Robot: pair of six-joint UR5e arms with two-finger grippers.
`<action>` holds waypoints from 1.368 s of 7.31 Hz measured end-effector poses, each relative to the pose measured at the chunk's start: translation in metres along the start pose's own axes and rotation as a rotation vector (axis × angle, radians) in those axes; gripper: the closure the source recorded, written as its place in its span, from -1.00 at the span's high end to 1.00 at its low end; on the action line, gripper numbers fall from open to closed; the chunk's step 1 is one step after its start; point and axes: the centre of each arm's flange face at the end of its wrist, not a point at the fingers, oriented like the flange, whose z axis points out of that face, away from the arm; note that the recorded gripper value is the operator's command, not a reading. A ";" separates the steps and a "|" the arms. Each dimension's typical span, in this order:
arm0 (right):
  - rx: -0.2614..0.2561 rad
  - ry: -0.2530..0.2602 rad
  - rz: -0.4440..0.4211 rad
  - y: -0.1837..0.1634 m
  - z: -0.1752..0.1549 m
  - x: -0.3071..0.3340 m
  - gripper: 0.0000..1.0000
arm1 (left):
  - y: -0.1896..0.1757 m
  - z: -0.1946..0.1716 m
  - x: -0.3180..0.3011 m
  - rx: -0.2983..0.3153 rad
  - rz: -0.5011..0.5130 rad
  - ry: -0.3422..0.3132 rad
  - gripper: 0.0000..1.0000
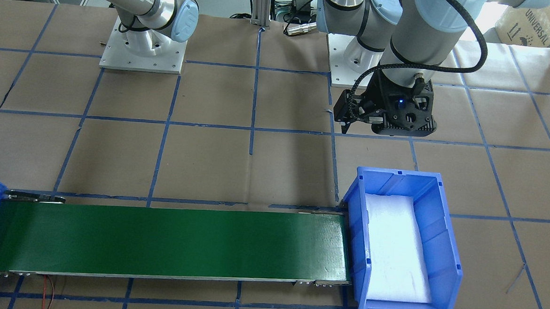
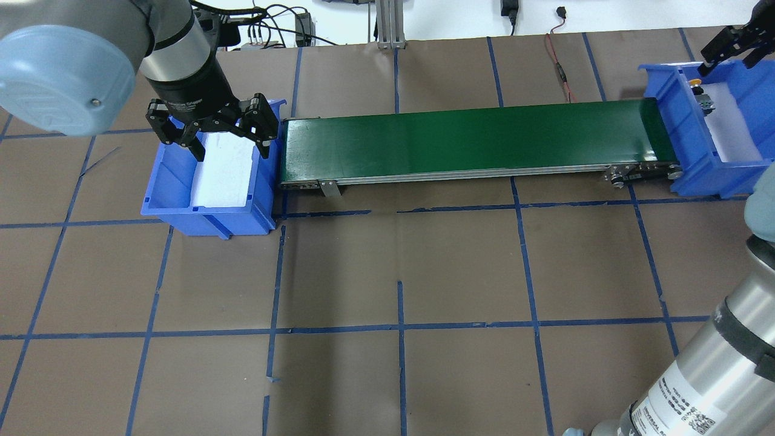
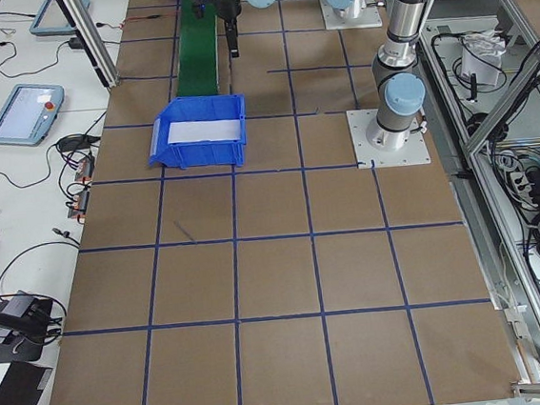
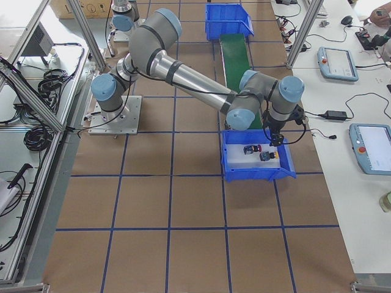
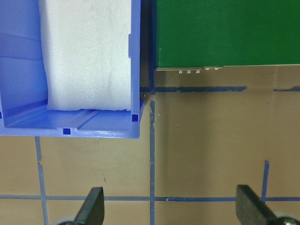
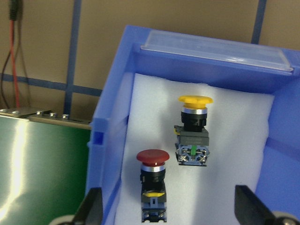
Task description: Transport two buttons from left to right
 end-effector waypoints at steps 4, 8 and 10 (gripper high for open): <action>-0.039 -0.011 0.003 0.010 -0.131 -0.238 0.98 | 0.000 0.000 0.000 0.000 -0.001 0.000 1.00; -0.095 -0.023 0.056 0.054 -0.138 -0.415 0.98 | 0.000 0.000 0.000 0.000 -0.002 0.002 1.00; -0.072 -0.018 0.089 0.099 -0.112 -0.427 0.99 | 0.000 0.000 -0.001 0.000 -0.003 0.002 1.00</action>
